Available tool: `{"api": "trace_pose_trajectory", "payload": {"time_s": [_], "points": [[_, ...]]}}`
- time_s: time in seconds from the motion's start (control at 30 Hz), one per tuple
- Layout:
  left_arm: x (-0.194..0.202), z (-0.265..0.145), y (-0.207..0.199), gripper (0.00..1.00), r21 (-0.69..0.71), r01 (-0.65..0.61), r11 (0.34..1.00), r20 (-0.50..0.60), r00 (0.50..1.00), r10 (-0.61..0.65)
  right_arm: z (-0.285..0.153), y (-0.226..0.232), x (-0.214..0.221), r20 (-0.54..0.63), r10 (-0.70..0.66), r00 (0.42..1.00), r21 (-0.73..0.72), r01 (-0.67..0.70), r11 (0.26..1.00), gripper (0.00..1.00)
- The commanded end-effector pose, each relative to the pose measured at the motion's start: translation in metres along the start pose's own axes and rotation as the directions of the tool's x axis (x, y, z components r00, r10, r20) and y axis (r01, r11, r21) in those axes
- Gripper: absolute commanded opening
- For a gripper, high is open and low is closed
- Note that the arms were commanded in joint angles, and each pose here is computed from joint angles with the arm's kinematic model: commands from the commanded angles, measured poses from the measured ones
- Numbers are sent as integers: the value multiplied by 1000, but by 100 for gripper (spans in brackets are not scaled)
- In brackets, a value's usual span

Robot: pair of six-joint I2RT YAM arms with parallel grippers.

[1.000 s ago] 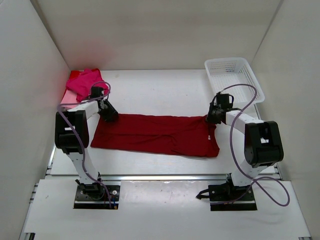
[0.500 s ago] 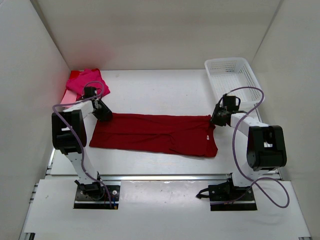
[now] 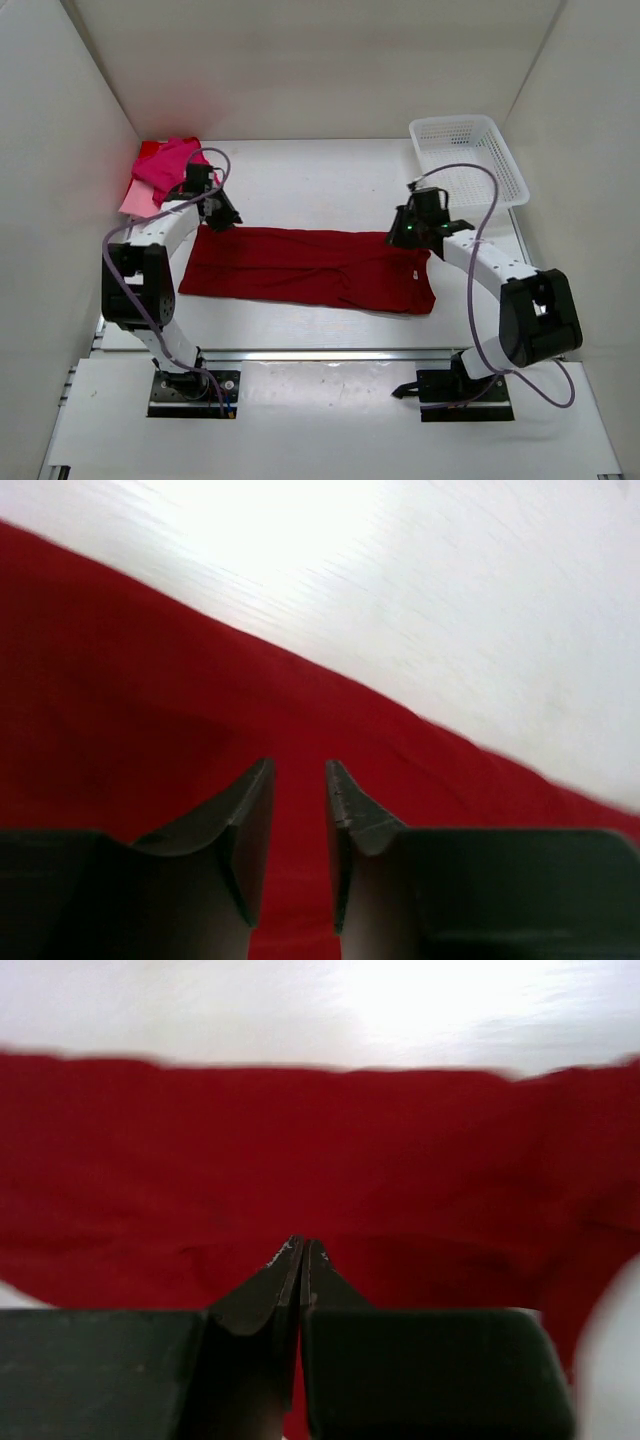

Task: Fold and stack the t-shirts
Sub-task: Smooth out the rectangle-folded T-shirt at the center of the board, then rotate the rectangle-folded T-shirt at the center of the board.

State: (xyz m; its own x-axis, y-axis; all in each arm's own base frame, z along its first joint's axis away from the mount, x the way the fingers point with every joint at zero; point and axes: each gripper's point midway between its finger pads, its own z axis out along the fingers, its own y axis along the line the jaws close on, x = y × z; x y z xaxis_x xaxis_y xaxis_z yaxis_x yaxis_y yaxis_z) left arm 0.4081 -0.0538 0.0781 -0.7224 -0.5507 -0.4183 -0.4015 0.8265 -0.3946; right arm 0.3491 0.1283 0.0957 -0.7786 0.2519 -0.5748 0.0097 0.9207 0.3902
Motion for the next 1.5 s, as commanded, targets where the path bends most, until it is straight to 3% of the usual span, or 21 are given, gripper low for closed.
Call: {"api": "trace_pose_trajectory", "payload": {"time_s": [0.0, 0.1, 0.27, 0.4, 0.47, 0.5, 0.57, 0.6, 0.63, 0.67, 0.7, 0.8, 0.83, 0.87, 0.93, 1.0, 1.17, 1.23, 1.37, 1.4, 1.47], "points": [[11, -38, -56, 36, 120, -140, 983, 40, 990, 137, 15, 44, 33, -80, 28, 996, -111, -36, 993, 0], [30, -52, -77, 27, 168, -182, 969, 39, 983, 178, 37, 52, 48, -128, 60, 990, -120, -76, 990, 0], [28, -72, -63, 27, 220, -101, 970, 43, 995, 94, 83, 56, 51, -179, 37, 983, -99, -55, 994, 0], [42, -82, -67, 27, 243, -93, 965, 24, 996, 90, 122, 85, 14, -157, 26, 987, -143, -48, 989, 0], [47, -87, -88, 26, 312, -49, 949, -6, 999, 53, 160, 120, -35, -98, 13, 995, -200, -32, 979, 0], [48, -92, -99, 28, 341, -58, 938, -11, 998, 66, 187, 119, -21, -158, 14, 987, -187, -44, 981, 1], [30, -107, -113, 29, 344, -94, 934, 44, 995, 84, 190, 192, -112, -14, -28, 999, -336, 22, 942, 15], [23, -110, -108, 29, 314, -98, 945, 58, 995, 84, 218, 185, -81, -120, -53, 991, -287, 17, 958, 21], [9, -118, -109, 29, 307, -108, 945, 88, 992, 85, 179, 230, -140, 5, -71, 997, -367, 68, 928, 34], [-5, -125, -106, 28, 277, -114, 954, 120, 989, 83, 170, 249, -136, -3, -92, 996, -448, 81, 890, 43], [-9, -125, -101, 29, 247, -125, 961, 134, 986, 94, 151, 254, -140, 1, -66, 998, -454, 59, 889, 44], [-19, -132, -110, 28, 280, -122, 952, 151, 985, 82, 93, 273, -137, 118, -251, 961, -345, 277, 897, 49], [-22, -131, -109, 23, 287, -114, 951, 154, 985, 71, 81, 266, -133, 124, -310, 943, -252, 332, 909, 46], [-21, -128, -111, 22, 301, -101, 948, 135, 989, 62, 70, 262, -143, 154, -317, 936, -192, 343, 920, 35], [-22, -129, -117, 16, 321, -94, 942, 126, 991, 56, 45, 253, -132, 84, -348, 934, -140, 357, 924, 26], [-33, -137, -127, 12, 325, -124, 937, 168, 983, 72, 19, 261, -134, 94, -367, 926, -97, 375, 922, 19], [-47, -140, -132, 6, 345, -112, 932, 172, 984, 54, -57, 250, -98, -8, -395, 919, -28, 394, 919, 13], [-51, -141, -144, 6, 377, -112, 919, 170, 984, 50, -105, 259, -92, 61, -432, 900, 3, 433, 902, 13], [-60, -149, -166, 9, 400, -145, 905, 194, 978, 71, -176, 234, -84, 138, -360, 923, 48, 357, 933, 10], [-64, -153, -171, 9, 417, -151, 896, 202, 977, 70, -184, 239, -88, 216, -356, 909, 64, 351, 934, 12], [-60, -157, -184, 11, 445, -160, 881, 198, 977, 78, -175, 213, -18, 199, -382, 903, -14, 392, 920, 16]]}}
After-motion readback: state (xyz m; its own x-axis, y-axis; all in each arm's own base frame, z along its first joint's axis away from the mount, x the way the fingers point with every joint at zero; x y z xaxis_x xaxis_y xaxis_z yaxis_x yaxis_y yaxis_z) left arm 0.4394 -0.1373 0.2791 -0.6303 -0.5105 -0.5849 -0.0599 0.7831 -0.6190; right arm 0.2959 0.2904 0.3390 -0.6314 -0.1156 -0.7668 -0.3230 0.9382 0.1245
